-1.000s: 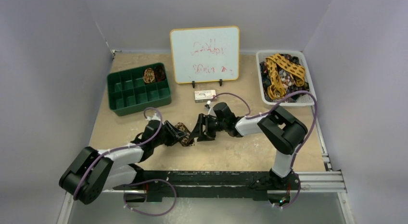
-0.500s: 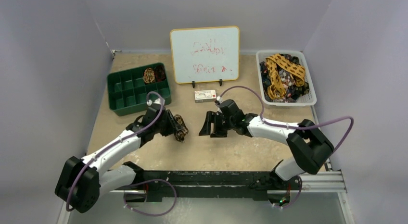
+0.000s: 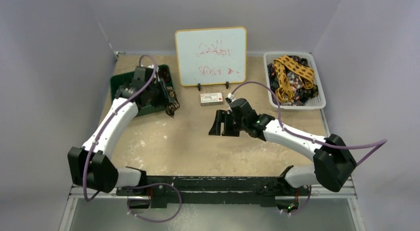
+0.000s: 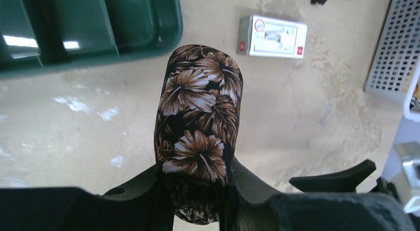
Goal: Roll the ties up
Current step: Place the tie in the storage box, then reset both arms
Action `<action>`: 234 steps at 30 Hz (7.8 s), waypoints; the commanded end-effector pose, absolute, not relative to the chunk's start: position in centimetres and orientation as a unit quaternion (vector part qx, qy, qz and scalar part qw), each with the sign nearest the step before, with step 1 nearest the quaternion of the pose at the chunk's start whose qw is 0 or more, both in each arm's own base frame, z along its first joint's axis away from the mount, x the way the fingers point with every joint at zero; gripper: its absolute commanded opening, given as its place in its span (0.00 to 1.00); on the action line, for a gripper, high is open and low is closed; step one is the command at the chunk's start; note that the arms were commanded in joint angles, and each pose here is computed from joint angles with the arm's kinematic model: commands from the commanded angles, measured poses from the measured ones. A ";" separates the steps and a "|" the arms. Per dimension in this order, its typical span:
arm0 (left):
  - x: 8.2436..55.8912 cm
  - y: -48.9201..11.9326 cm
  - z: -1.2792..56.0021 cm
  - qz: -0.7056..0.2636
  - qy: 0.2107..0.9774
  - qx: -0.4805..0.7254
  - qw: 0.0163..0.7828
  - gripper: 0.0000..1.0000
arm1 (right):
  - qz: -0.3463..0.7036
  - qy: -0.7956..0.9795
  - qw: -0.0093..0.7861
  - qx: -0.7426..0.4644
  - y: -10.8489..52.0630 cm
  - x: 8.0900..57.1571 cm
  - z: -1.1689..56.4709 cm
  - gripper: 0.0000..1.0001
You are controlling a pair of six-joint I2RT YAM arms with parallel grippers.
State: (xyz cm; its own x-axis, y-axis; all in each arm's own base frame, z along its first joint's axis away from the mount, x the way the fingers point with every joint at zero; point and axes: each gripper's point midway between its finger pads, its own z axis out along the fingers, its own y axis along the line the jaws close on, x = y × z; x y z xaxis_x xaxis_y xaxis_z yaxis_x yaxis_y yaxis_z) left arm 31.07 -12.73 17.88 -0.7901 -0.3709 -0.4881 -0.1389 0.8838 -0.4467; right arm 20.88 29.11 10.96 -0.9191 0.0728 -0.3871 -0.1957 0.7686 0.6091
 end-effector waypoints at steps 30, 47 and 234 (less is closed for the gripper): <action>43.8 -7.6 13.5 -0.183 0.954 -0.166 0.170 0.20 | 0.309 0.924 0.205 -0.089 28.6 21.5 10.9 0.75; 42.8 -6.5 10.8 -0.132 0.970 -0.164 0.121 0.20 | 0.307 0.925 0.204 -0.090 28.6 21.6 10.6 0.75; 24.8 -4.3 25.1 -0.095 0.877 -0.146 0.447 0.95 | 0.202 0.855 0.475 -0.040 11.5 28.7 27.1 0.99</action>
State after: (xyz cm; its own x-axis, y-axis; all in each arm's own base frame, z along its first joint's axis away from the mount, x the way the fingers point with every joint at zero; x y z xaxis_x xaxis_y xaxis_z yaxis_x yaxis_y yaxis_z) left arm 24.93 -4.46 25.06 -0.5726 -0.3101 -0.7589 -0.1436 0.9493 -0.2795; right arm 29.45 10.25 24.08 -0.6026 0.1645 -0.7809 -0.1375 0.9425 0.3046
